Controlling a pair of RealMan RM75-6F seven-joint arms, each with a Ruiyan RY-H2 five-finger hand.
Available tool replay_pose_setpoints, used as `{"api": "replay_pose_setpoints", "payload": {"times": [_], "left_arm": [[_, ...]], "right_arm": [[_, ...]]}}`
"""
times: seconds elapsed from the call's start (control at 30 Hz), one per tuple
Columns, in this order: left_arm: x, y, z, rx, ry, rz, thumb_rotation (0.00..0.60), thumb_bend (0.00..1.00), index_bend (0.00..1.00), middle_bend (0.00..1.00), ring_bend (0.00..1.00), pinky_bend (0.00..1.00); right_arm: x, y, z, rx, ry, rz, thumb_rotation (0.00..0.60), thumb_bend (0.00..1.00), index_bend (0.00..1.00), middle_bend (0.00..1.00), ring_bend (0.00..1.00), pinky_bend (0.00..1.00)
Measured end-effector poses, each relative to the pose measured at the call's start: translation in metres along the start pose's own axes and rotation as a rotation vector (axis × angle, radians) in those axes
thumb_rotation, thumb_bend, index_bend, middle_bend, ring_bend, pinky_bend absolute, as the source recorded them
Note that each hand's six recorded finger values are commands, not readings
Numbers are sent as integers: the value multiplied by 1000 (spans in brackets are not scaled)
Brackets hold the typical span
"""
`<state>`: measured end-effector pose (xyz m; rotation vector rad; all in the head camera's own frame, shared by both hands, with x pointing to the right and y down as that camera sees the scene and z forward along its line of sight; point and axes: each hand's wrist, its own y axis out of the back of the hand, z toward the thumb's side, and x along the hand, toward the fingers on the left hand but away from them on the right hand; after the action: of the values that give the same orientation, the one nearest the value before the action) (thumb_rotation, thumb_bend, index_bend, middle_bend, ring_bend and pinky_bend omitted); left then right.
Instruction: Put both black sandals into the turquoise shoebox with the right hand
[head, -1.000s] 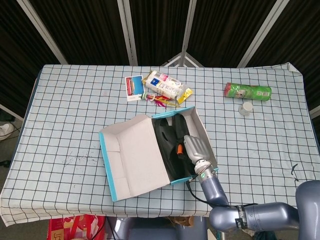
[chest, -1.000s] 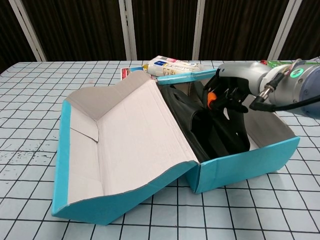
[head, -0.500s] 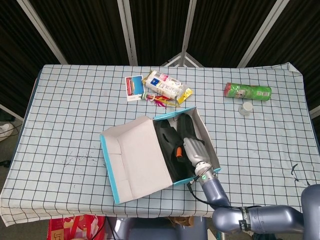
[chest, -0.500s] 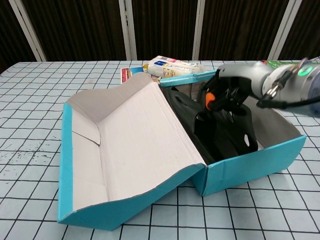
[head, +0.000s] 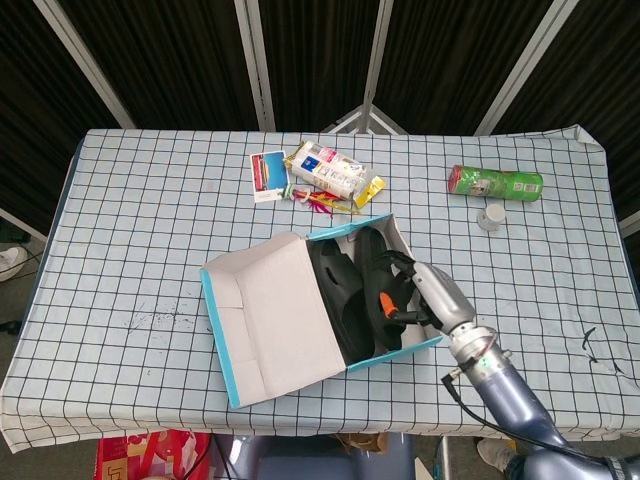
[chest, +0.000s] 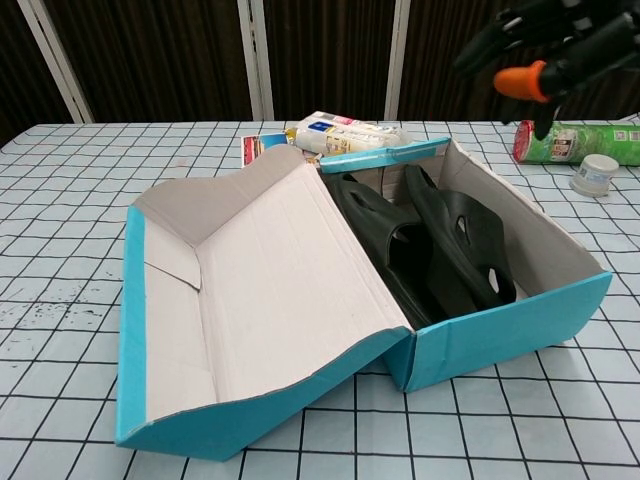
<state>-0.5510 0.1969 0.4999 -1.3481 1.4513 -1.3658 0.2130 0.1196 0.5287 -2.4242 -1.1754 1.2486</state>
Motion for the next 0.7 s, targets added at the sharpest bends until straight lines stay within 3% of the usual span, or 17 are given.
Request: {"api": "replay_pose_setpoints", "payload": {"times": [0.23,0.37,0.5,0.7], "left_arm": [[-4,3,3,1,-15,5,600,373,165,54,32,131],[-5,4,3,6,-15,7,600,373,165,56,32,131],[-6,3,1,18,-4,-5,600,373,165,57,30,131],[-8,-2,-2,39,28,-53,600,373,165,56,30,131]], "right_arm": [[61,5,-54,357,-46,-103,600,349,249,77,270,346],[100,14,-90,534,-119,-226,600,309,239,76,246,326],[129,21,-123,688,-220,-322,600,303,237,75,235,314],[152,26,-155,846,-324,-388,600,303,237,76,234,314]]}}
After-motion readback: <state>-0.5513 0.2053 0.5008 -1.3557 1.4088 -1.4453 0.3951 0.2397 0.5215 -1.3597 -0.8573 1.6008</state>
